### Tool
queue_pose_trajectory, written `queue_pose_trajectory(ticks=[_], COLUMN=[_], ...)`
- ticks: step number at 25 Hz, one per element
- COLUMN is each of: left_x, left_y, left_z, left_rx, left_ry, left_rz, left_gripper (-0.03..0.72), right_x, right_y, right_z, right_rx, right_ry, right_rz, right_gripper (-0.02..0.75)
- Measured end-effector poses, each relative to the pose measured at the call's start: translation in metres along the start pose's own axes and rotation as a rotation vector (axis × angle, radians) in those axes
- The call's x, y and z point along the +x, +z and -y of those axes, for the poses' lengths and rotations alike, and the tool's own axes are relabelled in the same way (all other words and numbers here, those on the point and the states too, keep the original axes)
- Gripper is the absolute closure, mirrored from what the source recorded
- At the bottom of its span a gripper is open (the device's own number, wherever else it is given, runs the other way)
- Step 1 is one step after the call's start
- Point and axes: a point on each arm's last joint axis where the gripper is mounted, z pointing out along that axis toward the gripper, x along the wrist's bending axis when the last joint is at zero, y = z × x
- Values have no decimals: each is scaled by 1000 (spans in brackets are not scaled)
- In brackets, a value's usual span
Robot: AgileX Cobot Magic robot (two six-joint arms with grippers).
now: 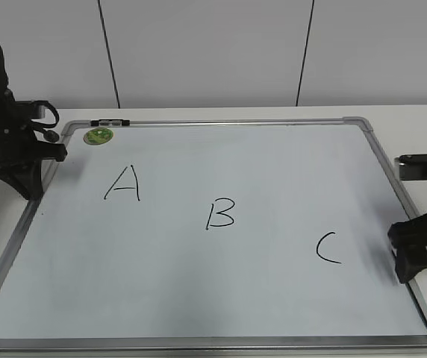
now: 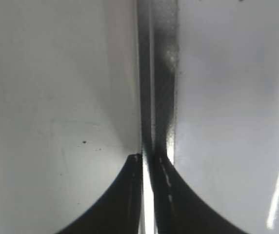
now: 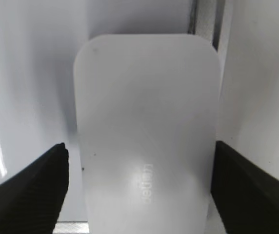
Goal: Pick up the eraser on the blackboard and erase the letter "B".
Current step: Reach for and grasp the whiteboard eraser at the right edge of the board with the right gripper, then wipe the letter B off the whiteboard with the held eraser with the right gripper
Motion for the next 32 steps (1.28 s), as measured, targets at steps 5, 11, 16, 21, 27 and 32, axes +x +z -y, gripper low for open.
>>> queue_pose_trajectory(ticks=[5,11,16,21,27,32], left_x=[1,0,1,0,1,0], left_y=[0,0,0,0,0,0], left_z=[0,0,0,0,0,0], left_rx=[0,0,0,0,0,0], left_ry=[-3,-4,-8,-9,-12,-14], left_rz=[3,5,9,11,17,20], left_gripper=[639,635,632,629,626,625], right_x=[1,1,1,1,5,30], right_y=[13,14,14,14,-2,-36], right_z=[-2,-3,-3,-3,-17,-48], right_rx=[33,34,34,32,45,4], right_ry=[10,10,10,10,21,-59], right_rz=[-5,-5,-5,-5,-26,-39], right_gripper=[80,193,214,215,215,216])
